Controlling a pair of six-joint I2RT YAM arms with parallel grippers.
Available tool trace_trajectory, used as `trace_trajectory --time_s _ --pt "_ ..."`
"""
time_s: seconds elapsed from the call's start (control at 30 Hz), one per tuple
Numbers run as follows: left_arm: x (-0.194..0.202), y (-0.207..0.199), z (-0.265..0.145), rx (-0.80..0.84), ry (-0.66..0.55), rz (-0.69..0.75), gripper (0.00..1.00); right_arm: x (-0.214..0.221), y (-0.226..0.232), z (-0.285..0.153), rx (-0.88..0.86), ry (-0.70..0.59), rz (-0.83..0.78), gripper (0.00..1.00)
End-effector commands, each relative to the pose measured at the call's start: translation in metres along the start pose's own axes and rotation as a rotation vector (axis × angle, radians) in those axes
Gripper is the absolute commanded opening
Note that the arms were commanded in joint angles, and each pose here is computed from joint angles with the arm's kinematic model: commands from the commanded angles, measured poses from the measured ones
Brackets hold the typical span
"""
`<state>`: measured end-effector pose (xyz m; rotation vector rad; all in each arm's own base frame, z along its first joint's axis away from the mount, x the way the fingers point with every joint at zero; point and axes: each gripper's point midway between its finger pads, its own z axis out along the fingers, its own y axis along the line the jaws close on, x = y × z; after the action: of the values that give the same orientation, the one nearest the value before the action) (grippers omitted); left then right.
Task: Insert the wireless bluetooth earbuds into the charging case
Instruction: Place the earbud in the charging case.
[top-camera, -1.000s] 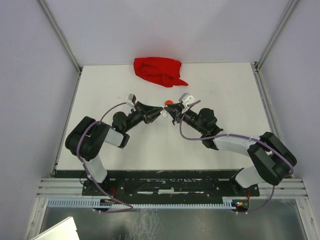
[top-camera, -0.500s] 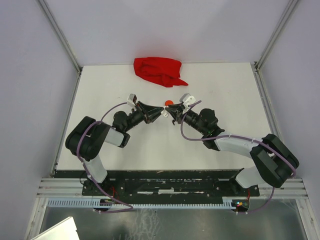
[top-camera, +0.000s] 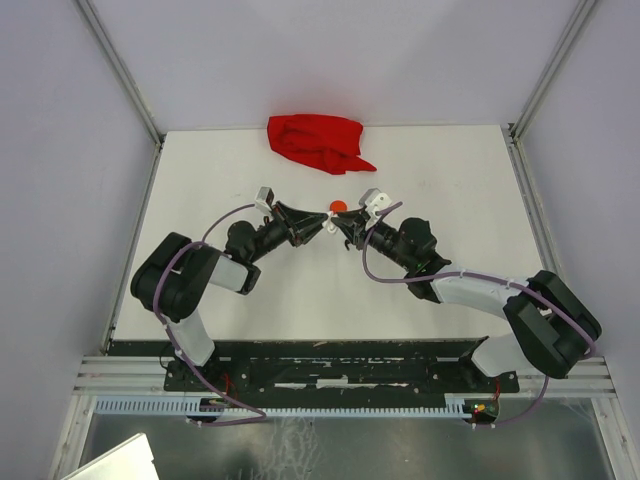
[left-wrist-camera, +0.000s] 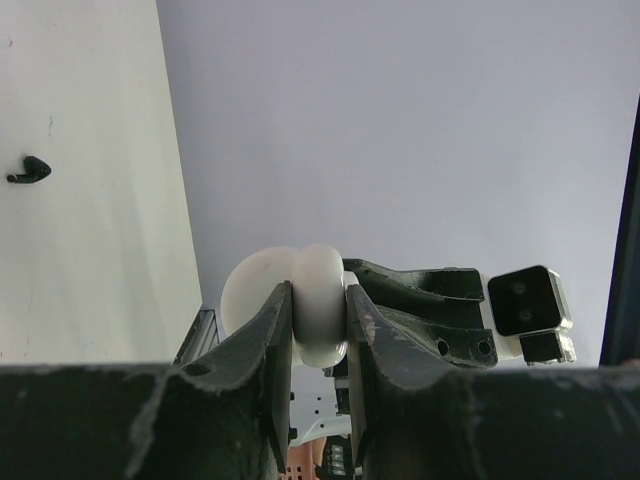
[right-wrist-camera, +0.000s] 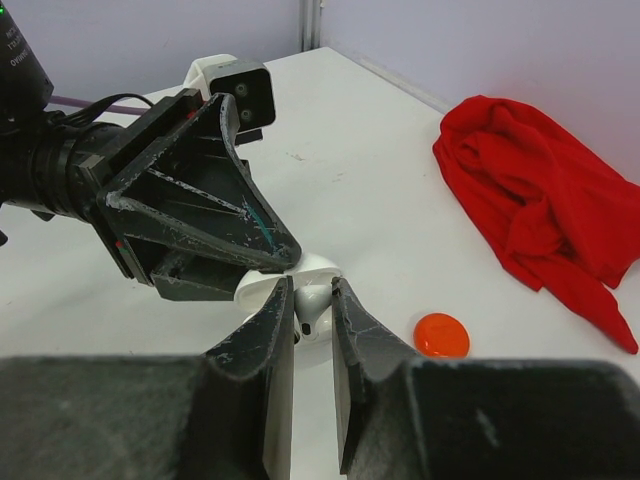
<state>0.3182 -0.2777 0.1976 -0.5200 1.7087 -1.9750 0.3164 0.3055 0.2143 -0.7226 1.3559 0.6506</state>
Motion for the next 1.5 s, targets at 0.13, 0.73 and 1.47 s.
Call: trace_trajectory --time_s 0.13,0.73,1.47 --pt "-0.003 -0.021 0.006 0.067 0.007 0.085 0.03 -0.001 -0.002 -0.001 0.011 0.007 -0.019 0.01" --pt "-0.005 -0.011 0.005 0.037 -0.013 0.068 0.03 -0.066 -0.021 -0.014 0.137 -0.232 0.057 0.65" --pt "-0.054 0.0 0.0 -0.09 -0.36 -0.236 0.03 0.045 -0.039 -0.004 0.394 0.328 -0.071 1.0"
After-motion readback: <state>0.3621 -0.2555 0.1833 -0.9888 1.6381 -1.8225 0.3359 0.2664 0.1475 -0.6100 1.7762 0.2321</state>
